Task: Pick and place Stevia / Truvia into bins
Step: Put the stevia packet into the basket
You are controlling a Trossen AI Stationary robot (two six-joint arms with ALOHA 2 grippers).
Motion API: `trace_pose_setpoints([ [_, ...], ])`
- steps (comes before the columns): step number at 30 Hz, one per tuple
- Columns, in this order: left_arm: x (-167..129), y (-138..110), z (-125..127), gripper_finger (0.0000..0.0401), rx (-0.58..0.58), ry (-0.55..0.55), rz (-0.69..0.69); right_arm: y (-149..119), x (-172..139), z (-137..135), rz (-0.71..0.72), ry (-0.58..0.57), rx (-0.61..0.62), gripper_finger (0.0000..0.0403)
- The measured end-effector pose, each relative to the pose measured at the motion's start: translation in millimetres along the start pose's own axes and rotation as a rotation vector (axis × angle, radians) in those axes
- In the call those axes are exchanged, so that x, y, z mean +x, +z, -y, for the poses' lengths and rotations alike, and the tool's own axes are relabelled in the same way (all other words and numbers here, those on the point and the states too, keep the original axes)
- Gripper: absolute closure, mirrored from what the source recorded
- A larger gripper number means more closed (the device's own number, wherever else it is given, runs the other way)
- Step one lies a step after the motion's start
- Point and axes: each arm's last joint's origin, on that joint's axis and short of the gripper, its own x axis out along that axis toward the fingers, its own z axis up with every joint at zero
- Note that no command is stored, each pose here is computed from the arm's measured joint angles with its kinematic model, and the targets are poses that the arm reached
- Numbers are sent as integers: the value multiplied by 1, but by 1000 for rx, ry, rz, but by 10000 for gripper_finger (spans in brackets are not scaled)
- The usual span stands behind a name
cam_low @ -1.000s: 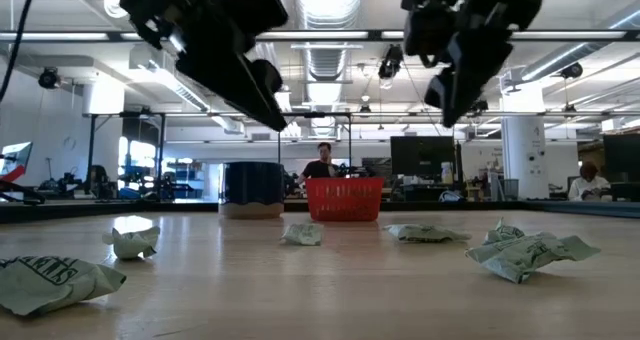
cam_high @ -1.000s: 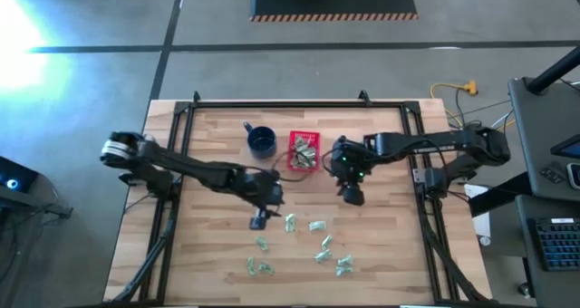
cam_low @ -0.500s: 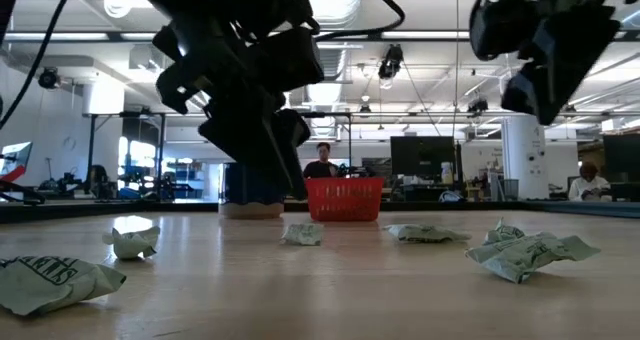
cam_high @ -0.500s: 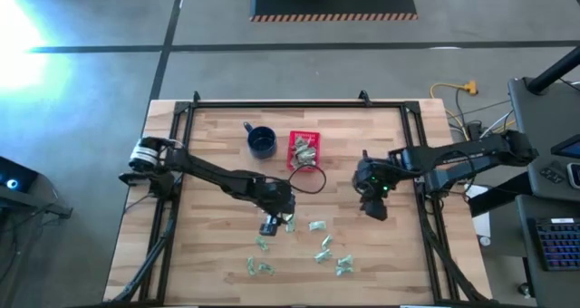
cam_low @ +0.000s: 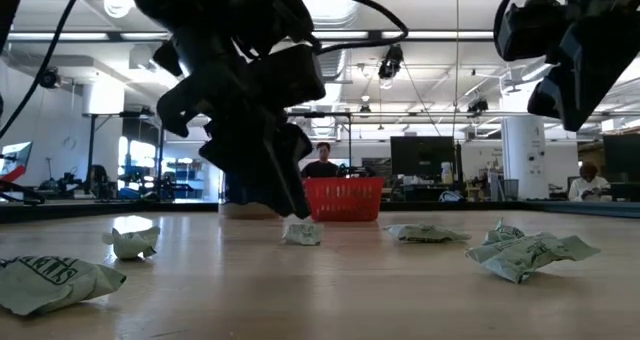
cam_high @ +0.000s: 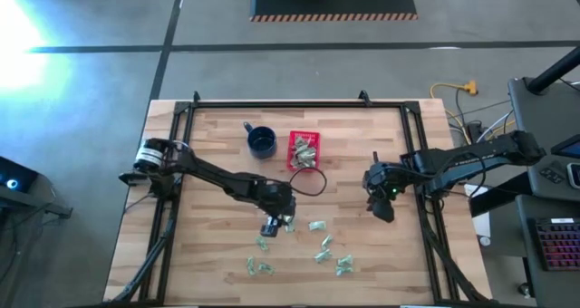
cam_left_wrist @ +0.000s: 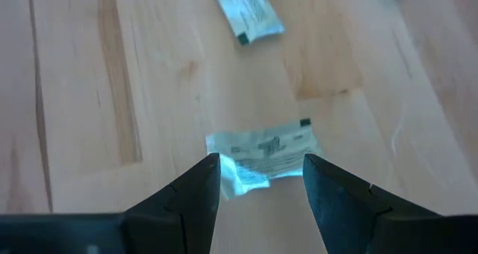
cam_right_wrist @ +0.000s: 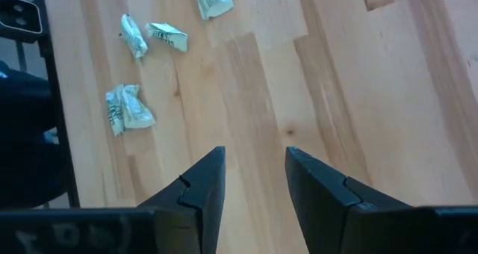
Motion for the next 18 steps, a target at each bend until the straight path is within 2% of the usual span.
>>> trace_pose_setpoints([
  [9,17,-6,0,225,-8,6,-20,0,0,1,16,-14,-2,273],
  [12,16,-6,-1,230,-4,61,-24,0,0,1,13,-15,-1,273],
  [15,16,-6,-2,255,-7,80,-27,0,0,1,13,-15,-1,276],
  [18,16,-6,-3,299,-8,92,-27,0,0,1,14,-16,2,279],
])
